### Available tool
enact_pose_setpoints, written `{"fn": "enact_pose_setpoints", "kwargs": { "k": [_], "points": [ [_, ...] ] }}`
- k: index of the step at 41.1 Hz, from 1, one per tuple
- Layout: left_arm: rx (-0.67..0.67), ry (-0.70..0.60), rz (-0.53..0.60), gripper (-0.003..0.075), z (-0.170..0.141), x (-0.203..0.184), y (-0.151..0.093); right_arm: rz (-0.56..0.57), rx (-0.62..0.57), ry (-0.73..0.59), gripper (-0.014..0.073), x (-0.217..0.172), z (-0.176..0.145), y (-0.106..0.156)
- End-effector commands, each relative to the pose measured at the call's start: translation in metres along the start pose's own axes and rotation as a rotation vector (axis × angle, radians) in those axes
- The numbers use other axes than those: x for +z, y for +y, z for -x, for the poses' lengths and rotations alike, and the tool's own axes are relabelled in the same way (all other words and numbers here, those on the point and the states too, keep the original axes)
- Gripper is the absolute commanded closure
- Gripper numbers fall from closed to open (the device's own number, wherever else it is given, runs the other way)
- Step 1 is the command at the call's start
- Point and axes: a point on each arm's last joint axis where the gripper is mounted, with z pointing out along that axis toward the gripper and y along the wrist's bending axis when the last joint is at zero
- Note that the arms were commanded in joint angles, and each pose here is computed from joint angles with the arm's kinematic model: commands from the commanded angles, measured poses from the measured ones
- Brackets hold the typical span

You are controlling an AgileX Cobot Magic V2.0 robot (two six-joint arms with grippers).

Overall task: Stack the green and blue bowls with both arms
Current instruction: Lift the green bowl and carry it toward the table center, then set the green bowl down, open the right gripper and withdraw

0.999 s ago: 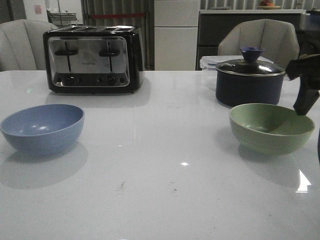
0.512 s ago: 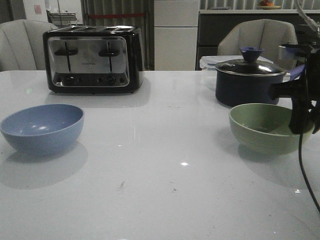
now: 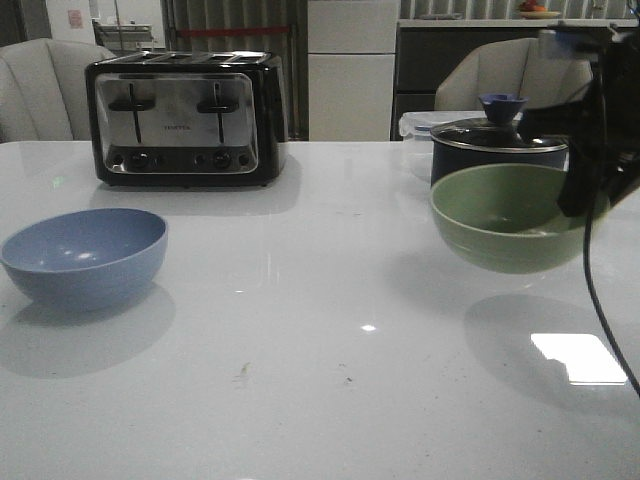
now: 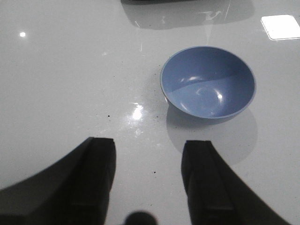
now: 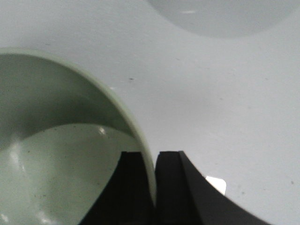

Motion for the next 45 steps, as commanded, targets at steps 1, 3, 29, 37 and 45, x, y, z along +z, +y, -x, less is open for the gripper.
{"fn": "enact_pose_setpoints", "kwargs": {
  "k": [1,3,29,37,45],
  "points": [
    [-0.005,-0.096,0.000,0.0337,0.015,-0.004,0.000,0.067,-0.052,-0.135,0.0487,-0.037,0.011,0.029],
    [-0.005,-0.096,0.000,0.0337,0.015,-0.004,0.000,0.096,-0.079,-0.134,0.0487,-0.038,0.009,0.044],
    [-0.005,-0.096,0.000,0.0337,0.015,-0.004,0.000,0.241,-0.271,-0.005,0.0461,0.027,-0.030,0.149],
    [-0.005,-0.096,0.000,0.0337,0.015,-0.004,0.000,0.230,-0.289,0.006,0.0232,0.026,-0.031,0.148],
    [-0.005,-0.096,0.000,0.0337,0.015,-0.004,0.000,0.248,-0.373,-0.092,0.0189,-0.009,-0.024,0.146]
  ]
}}
